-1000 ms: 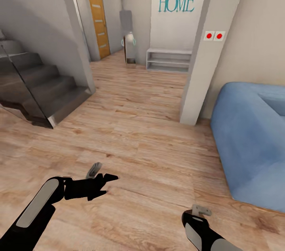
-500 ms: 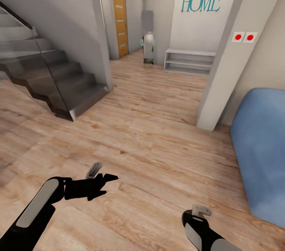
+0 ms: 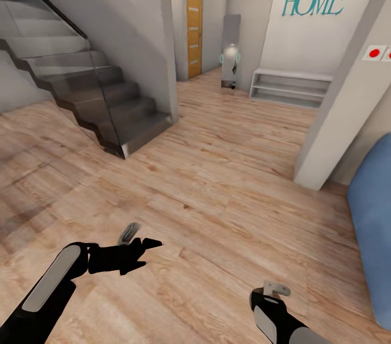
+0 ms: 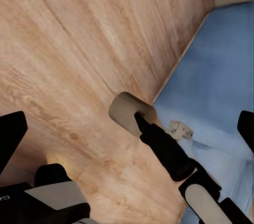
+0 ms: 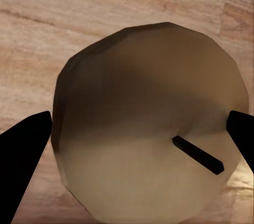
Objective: Place each of the two pumpkins and all three candles from the living room inside a cabinet in the living room (use any cabinet), then make sure every cabinet is closed, and position the cauldron so it is next to a table in the living room.
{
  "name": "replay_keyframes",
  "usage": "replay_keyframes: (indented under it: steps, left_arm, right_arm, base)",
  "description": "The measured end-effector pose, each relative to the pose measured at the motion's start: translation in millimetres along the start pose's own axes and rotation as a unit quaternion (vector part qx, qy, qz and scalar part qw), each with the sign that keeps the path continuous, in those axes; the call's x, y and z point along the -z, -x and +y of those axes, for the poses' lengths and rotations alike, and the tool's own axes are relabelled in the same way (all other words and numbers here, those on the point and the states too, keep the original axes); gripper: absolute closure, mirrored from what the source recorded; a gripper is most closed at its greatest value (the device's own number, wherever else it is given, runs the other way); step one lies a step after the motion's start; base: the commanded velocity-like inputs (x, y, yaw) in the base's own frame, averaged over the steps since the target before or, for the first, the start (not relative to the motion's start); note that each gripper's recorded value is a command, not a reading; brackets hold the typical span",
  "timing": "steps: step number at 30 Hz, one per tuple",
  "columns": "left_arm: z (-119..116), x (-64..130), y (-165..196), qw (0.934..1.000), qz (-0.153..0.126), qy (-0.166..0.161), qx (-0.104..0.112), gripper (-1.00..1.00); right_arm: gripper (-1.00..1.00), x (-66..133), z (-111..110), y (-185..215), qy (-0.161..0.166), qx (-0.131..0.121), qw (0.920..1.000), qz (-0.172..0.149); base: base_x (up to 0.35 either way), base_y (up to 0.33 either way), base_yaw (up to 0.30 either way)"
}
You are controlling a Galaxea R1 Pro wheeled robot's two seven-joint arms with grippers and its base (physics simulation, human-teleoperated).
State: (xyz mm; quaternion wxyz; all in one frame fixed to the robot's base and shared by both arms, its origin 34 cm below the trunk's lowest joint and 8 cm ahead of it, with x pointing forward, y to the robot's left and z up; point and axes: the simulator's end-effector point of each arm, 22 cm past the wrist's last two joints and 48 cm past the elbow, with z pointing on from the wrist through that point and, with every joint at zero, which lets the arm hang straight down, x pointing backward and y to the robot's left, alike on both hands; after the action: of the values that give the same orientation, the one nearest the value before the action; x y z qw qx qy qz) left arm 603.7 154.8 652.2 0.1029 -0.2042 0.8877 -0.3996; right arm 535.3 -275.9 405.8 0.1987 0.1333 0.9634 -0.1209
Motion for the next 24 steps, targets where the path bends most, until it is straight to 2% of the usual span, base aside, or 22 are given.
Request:
replay_keyframes:
  steps: [24]
  left_arm:
    - [4.1,-1.3,-0.6,1.0000,0.002,0.003,0.005,-1.00]
  right_arm:
    - [1.00,-0.2,-0.7,-0.4,-0.001,0.000,1.0000,0.001]
  base:
    - [0.000,0.000,0.286]
